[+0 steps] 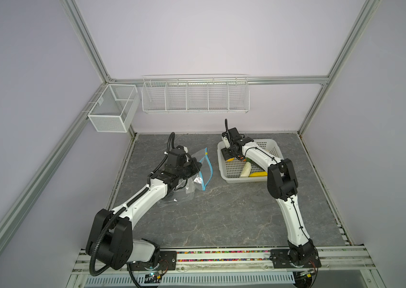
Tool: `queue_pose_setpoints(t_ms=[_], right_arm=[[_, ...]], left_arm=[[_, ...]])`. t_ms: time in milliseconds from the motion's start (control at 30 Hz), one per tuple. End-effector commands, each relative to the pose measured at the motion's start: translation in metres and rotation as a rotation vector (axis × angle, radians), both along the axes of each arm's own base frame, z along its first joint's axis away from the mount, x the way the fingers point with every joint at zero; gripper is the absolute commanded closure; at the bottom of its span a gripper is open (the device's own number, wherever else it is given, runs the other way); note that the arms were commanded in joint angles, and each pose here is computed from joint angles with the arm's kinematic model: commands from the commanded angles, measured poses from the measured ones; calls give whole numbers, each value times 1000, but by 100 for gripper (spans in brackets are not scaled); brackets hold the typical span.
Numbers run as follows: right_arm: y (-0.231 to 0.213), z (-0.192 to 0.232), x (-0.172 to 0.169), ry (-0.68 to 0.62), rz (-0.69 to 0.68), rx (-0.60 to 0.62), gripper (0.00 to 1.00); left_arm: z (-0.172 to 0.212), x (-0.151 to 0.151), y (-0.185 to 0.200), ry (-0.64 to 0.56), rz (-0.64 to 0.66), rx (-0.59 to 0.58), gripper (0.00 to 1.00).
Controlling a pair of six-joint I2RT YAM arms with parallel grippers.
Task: Place the food in the zip-top bag and seal the zipper
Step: 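Lower the right gripper onto the yellow pepper and close on it, then lift the yellow pepper with the right gripper and carry it to the bag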
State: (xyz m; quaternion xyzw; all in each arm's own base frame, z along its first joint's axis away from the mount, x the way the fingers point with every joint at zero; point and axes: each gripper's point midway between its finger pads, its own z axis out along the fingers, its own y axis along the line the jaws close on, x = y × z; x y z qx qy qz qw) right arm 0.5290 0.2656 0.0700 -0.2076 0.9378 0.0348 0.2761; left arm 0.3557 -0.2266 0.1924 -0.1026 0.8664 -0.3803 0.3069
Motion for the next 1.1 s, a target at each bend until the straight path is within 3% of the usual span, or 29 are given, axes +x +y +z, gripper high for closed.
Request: queue_pose_setpoints(t_ms=[0, 700, 1067], right_arm=[[-1, 4, -3, 3, -7, -4, 36], [-15, 40, -22, -55, -29, 39, 39], [-16, 90, -51, -113, 8, 124, 40]], left_arm=[[5, -1, -4, -20, -10, -17, 100], [-1, 2, -8, -19, -17, -8, 100], [-4, 4, -11, -16, -15, -11, 100]])
